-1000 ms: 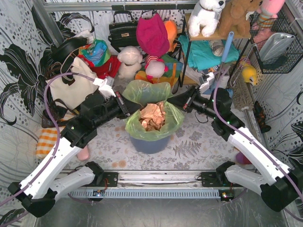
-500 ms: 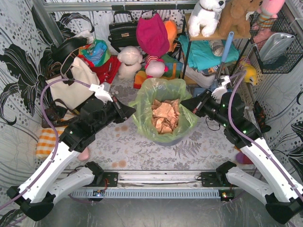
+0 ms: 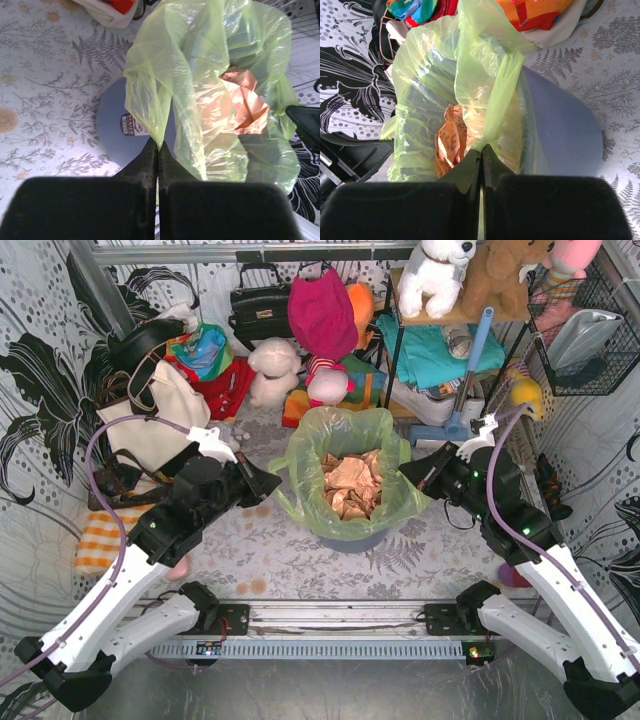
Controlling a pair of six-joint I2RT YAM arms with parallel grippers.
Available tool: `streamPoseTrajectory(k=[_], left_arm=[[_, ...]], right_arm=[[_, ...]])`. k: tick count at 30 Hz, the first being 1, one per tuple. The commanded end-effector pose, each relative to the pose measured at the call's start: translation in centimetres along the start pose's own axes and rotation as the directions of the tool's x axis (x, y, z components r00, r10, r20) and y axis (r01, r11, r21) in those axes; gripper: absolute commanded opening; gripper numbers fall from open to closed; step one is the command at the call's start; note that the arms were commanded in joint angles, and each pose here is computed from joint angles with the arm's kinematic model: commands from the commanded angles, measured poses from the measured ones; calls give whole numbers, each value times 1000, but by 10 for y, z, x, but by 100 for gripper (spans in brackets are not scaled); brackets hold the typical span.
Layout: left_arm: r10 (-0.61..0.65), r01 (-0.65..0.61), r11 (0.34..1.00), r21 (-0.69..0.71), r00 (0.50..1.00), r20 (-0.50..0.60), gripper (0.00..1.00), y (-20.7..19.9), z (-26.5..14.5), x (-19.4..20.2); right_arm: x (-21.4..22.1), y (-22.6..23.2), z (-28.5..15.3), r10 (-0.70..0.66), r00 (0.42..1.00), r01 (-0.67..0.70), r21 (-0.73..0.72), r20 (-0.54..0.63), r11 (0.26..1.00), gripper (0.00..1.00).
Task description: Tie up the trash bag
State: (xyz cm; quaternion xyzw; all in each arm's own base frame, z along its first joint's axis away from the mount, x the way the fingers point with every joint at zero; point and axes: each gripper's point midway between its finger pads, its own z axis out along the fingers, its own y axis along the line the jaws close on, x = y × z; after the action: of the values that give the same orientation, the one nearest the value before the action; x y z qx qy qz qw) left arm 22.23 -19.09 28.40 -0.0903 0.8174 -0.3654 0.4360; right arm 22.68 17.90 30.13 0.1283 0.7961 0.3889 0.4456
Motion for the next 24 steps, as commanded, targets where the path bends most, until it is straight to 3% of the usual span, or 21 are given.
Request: streamPoseTrajectory(k=[1,11,18,24], left_arm=[[44,-45,996,-76,999,-9,0,23,5,9],[49,-64,996,-67,978,-201,0,42,14,60],[104,-111,994,-7,947,-304,0,25,-1,64],[150,-148,988,30,940,-306,0,1,-22,43]], right_arm=[[3,-11,3,-33,999,33,40,4,999,0],[-1,-42,-25,-76,996,69,178,35,982,0],[-1,-19,-29,-58,998,56,73,26,996,0],[-15,21,-30,-43,999,44,-45,29,998,0]])
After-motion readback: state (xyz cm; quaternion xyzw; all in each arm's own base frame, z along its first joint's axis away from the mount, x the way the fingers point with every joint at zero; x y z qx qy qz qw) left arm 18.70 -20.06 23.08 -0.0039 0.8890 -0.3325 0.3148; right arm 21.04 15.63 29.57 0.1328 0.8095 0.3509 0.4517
